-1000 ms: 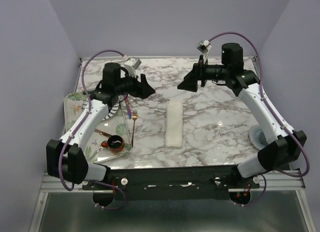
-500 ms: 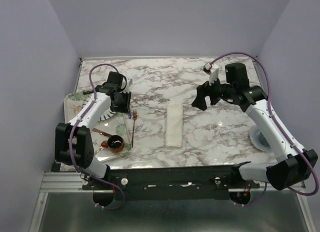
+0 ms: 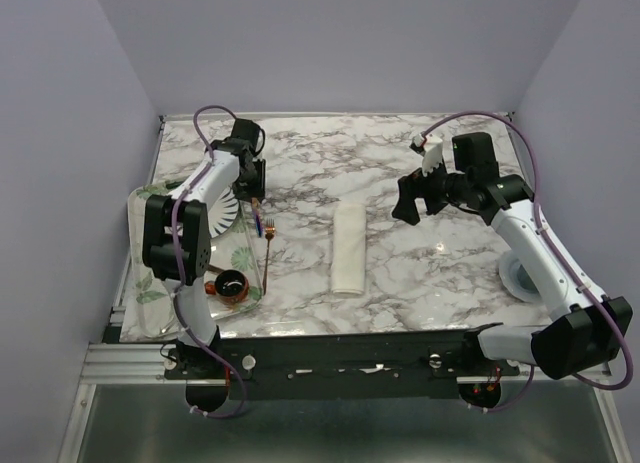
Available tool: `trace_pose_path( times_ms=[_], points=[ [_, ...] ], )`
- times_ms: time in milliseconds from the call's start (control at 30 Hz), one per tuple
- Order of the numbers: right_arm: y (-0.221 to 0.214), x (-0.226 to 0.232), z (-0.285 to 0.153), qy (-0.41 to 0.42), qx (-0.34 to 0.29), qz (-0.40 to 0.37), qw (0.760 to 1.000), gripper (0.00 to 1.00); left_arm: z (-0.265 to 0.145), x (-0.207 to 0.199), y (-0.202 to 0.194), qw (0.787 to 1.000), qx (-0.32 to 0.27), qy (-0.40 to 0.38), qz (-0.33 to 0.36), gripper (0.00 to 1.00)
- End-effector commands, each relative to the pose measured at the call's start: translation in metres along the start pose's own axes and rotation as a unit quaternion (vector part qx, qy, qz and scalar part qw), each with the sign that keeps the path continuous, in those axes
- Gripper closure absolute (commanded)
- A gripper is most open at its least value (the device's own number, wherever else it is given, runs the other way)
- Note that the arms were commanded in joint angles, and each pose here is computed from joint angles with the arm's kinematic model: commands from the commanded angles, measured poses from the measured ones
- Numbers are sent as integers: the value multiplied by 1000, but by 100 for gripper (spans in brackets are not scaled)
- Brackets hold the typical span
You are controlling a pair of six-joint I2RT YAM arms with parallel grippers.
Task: Fold the napkin into a case and place the utensils inside
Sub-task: Pick up the knife from the corner of the board.
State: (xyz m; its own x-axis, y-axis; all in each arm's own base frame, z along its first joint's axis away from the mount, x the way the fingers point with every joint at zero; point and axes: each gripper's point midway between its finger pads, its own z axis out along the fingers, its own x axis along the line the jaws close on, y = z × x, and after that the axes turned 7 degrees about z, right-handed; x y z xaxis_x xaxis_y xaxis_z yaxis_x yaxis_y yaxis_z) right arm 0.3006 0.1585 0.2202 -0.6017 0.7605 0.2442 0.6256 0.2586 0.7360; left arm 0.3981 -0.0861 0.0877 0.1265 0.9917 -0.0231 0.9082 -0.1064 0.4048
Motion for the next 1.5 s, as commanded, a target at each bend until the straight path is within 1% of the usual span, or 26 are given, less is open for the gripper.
trace_pose_path(
  times_ms=[0, 33, 67, 133, 233, 333, 500, 833, 900, 967, 1133, 1200, 1333, 1400, 1467],
  points=[
    [8, -12, -3, -24, -3, -8, 1000, 0, 23, 13, 10, 999, 18, 29, -31, 55],
    [8, -12, -3, -23, -4, -8, 1000, 0, 24, 12, 16, 999, 12, 29, -32, 52],
    [8, -12, -3, -23, -3, -8, 1000, 0, 31, 14, 17, 999, 16, 33, -34, 52],
    [8, -13, -2, -24, -2, -7, 1000, 0, 34, 15, 24, 999, 14, 35, -35, 51],
    [9, -15, -1, -25, 0, -9, 1000, 0, 45, 19, 22, 998, 30, 46, -38, 51],
    [10, -17, 0, -27, 2, -11, 1000, 0, 55, 19, 14, 997, 47, 47, -46, 54],
    [10, -20, 2, -31, 7, -13, 999, 0, 65, 20, -3, 994, 77, 43, -59, 56],
    [8, -27, 5, -42, 15, -15, 999, 0, 72, 13, -28, 989, 123, 25, -83, 59],
    [9, -28, 5, -43, 15, -15, 999, 0, 69, 10, -29, 988, 122, 20, -89, 59],
    [8, -28, 6, -41, 18, -14, 999, 0, 68, 2, -33, 988, 122, -2, -89, 59],
    [6, -28, 9, -39, 23, -11, 999, 0, 78, -2, -29, 992, 114, 2, -56, 63],
    [6, -28, 10, -38, 23, -10, 999, 0, 86, -1, -19, 994, 100, 5, -45, 64],
    [7, -28, 11, -37, 24, -9, 999, 0, 97, -2, -2, 996, 88, 2, -24, 68],
    [8, -28, 11, -36, 24, -9, 999, 0, 96, -2, 8, 997, 79, 0, -14, 69],
    [7, -28, 10, -37, 23, -11, 999, 0, 86, 4, 17, 998, 64, 17, -6, 69]
  ],
)
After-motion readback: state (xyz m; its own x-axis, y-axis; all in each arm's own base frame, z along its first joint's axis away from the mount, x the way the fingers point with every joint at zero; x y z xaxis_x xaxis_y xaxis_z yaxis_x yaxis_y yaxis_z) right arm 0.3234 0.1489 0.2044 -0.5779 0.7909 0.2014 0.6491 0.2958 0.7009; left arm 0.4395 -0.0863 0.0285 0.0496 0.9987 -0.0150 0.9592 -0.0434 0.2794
